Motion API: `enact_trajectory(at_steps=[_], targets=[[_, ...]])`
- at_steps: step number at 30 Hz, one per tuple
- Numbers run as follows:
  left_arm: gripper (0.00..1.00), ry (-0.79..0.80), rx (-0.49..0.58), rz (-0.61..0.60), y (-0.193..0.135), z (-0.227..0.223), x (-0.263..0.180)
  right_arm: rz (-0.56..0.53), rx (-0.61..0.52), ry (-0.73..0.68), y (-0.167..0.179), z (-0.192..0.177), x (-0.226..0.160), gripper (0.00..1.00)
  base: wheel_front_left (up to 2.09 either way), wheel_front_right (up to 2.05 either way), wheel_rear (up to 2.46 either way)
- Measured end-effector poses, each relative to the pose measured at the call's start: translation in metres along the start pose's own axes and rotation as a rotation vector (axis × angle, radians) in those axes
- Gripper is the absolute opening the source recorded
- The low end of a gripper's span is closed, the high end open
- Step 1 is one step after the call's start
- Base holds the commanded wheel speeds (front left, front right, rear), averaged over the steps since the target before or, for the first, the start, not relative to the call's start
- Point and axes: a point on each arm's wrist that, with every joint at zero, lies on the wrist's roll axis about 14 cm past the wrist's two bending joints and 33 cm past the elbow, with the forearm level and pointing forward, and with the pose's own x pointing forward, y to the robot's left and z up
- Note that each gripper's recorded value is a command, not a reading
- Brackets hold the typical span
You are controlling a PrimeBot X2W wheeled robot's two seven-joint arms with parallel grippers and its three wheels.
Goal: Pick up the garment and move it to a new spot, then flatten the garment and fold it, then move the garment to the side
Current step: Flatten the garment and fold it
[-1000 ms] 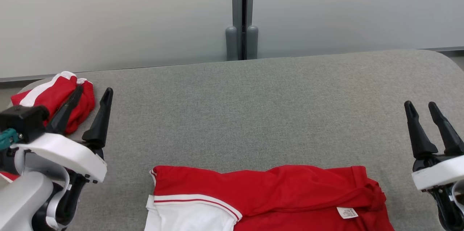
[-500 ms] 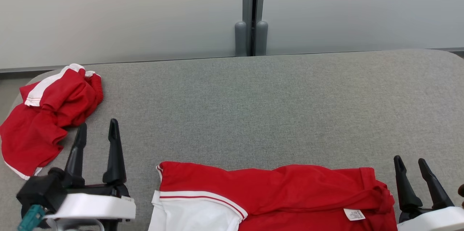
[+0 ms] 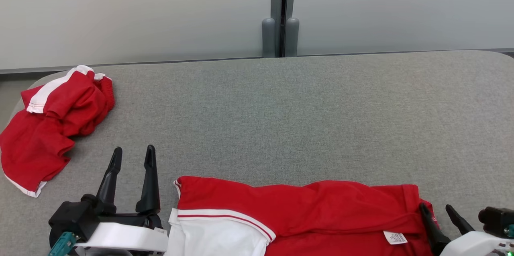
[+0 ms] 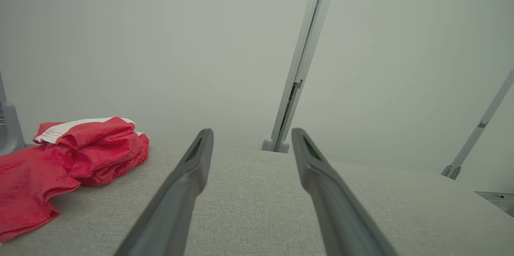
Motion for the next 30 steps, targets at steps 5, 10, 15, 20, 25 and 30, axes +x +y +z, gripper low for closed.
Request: enact_trajectory(at_steps=[5, 10, 15, 20, 25, 30], targets=[[1.00, 0.007, -0.005, -0.013, -0.003, -0.005, 0.003, 0.001, 0.003, 0.069, 0.001, -0.014, 0.008, 1.00, 0.00, 0.00, 0.00], [1.00, 0.014, -0.005, -0.014, -0.002, -0.009, 0.003, -0.029, 0.039, 0.162, -0.008, -0.037, 0.010, 1.00, 0.00, 0.00, 0.00], [1.00, 0.017, -0.007, -0.013, -0.001, -0.011, 0.004, -0.009, 0.087, 0.222, 0.000, -0.048, 0.015, 1.00, 0.00, 0.00, 0.00], [1.00, 0.023, -0.007, -0.004, 0.001, -0.014, 0.004, 0.030, 0.107, 0.249, 0.011, -0.052, 0.021, 0.00, 0.00, 0.00, 0.00], [1.00, 0.022, -0.008, -0.002, 0.002, -0.014, 0.003, 0.069, 0.108, 0.221, 0.023, -0.047, 0.024, 0.00, 0.00, 0.00, 0.00], [1.00, 0.020, -0.005, -0.004, 0.001, -0.014, 0.003, 0.077, 0.130, 0.153, 0.024, -0.032, 0.026, 0.00, 0.00, 0.00, 0.00]])
